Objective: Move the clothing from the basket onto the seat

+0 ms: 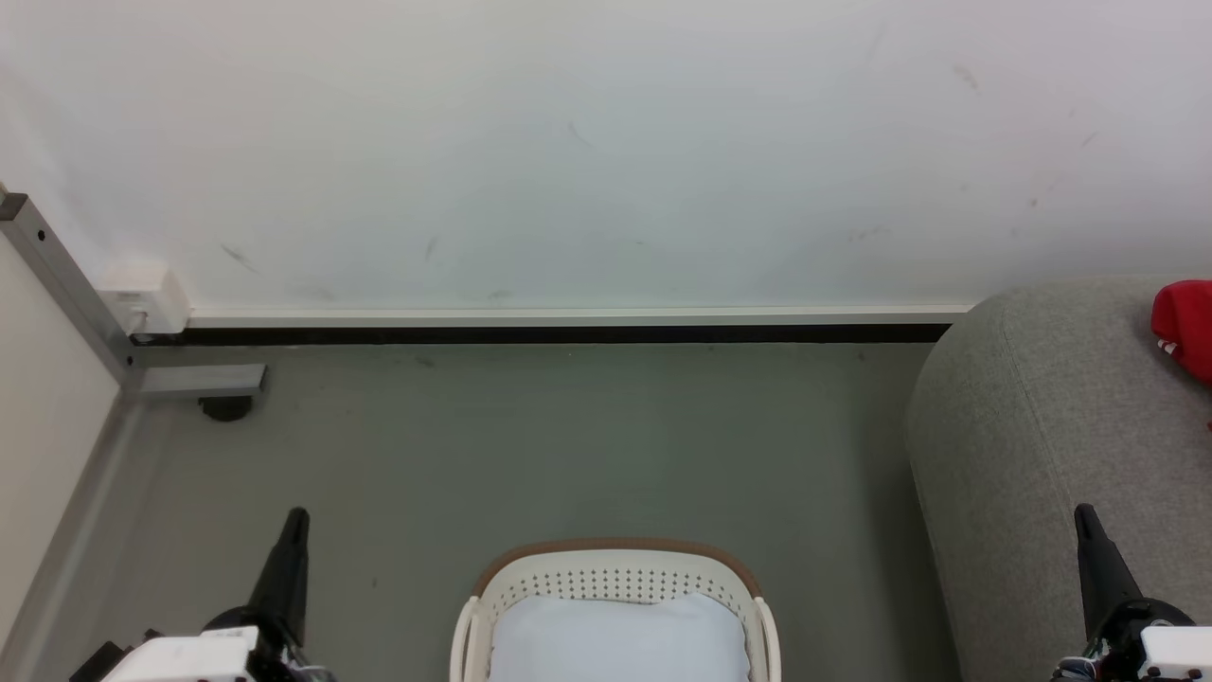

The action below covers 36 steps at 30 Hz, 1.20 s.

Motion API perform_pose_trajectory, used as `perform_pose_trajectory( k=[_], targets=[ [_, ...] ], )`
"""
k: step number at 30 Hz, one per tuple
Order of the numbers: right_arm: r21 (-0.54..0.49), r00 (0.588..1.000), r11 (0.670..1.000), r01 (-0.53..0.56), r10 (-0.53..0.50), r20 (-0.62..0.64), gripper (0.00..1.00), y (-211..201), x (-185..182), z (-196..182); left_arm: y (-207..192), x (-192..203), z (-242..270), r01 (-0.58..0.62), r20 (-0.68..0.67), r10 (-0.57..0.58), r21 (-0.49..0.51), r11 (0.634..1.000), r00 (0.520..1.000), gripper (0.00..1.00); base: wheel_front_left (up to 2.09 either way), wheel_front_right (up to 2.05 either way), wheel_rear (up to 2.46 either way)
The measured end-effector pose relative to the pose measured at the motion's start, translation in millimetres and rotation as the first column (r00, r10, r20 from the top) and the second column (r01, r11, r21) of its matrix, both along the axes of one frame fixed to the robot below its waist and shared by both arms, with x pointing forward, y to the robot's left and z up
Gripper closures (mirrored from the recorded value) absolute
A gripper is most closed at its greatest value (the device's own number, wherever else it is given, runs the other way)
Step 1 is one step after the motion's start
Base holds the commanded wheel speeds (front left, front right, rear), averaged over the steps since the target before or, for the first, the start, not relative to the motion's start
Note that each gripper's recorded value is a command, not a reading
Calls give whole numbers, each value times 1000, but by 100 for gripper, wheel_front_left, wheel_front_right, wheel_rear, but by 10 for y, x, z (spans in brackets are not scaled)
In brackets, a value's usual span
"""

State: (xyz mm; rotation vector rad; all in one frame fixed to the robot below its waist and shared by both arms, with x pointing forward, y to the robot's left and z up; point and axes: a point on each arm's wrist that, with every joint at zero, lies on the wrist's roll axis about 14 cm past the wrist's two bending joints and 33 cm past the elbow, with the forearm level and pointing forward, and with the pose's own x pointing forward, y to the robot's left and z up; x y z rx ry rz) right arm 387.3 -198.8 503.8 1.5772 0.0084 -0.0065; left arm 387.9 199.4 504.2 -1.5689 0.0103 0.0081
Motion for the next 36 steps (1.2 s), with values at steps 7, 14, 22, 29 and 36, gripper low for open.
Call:
perform_pose_trajectory(
  k=[7,14,22,29,36],
  targets=[
    [0,1000,1000,0,0,0,100,-1,0,0,0,0,0,0,0,0,0,1000,1000,100,0,0,0],
    [0,1000,1000,0,0,0,100,-1,0,0,0,0,0,0,0,0,0,1000,1000,100,0,0,0],
    [0,1000,1000,0,0,0,100,-1,0,0,0,0,0,0,0,0,0,1000,1000,100,0,0,0],
    [0,1000,1000,0,0,0,100,-1,0,0,0,0,0,0,0,0,0,1000,1000,100,0,0,0],
    [0,1000,1000,0,0,0,100,-1,0,0,0,0,0,0,0,0,0,1000,1000,100,0,0,0]
  ],
)
